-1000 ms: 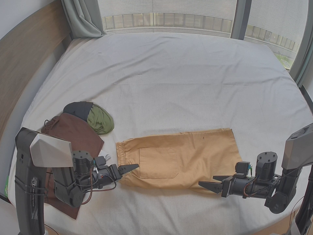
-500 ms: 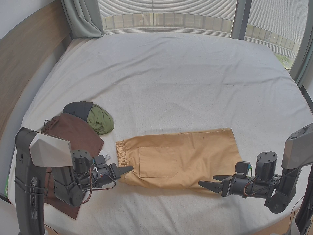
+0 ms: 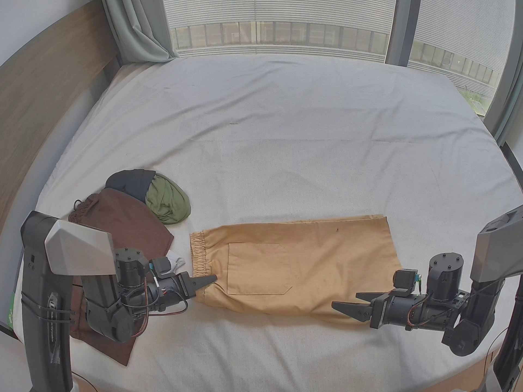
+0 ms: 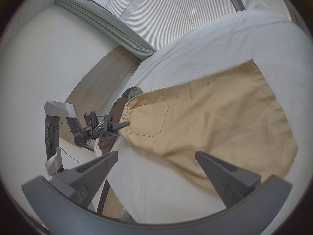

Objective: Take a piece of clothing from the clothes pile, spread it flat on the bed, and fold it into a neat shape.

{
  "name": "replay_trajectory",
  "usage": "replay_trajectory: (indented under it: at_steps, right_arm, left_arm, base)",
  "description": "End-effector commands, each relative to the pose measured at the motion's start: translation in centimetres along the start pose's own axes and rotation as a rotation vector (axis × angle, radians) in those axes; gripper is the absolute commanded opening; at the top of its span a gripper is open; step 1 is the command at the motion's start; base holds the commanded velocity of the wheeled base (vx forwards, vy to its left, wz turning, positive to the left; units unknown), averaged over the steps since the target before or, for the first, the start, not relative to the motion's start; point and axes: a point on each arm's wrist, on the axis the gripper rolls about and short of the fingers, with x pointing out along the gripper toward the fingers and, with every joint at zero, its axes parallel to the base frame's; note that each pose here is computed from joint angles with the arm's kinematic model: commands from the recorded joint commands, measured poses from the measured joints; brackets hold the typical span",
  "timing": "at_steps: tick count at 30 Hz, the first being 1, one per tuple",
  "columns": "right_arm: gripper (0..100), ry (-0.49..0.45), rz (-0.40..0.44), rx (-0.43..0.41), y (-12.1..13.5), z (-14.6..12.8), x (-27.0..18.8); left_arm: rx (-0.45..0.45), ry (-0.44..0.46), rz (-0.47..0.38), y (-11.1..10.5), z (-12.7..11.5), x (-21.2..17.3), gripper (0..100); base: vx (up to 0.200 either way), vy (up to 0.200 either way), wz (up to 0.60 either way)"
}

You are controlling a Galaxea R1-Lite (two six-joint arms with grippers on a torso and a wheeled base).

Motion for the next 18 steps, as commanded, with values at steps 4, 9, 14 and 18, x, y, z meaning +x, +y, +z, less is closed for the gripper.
replay_trajectory:
  at_steps: [4, 9, 14, 18]
  right_arm:
    - [100, 0.001, 0.000, 0.001, 0.0, 0.0, 0.0]
    - [100, -0.001, -0.001, -0.001, 0.0, 0.0, 0.0]
    - [100, -0.001, -0.003, 0.000, -0.1, 0.0, 0.0]
    - [100, -0.001, -0.003, 0.000, -0.1, 0.0, 0.0]
  left_arm:
    - [0.002, -0.042, 0.008, -0.2, 1.2, -1.2, 0]
    - [0.004, -0.068, 0.021, -0.3, 1.8, -2.3, 0]
    - [0.026, -0.080, 0.034, -0.4, 2.1, -3.2, 0]
    - [0.079, -0.082, 0.060, 0.3, 2.1, -3.9, 0]
  base:
    - [0.000, 0.000, 0.00]
    - [0.000, 0.000, 0.00]
    - [0.000, 0.000, 0.00]
    - [0.000, 0.000, 0.00]
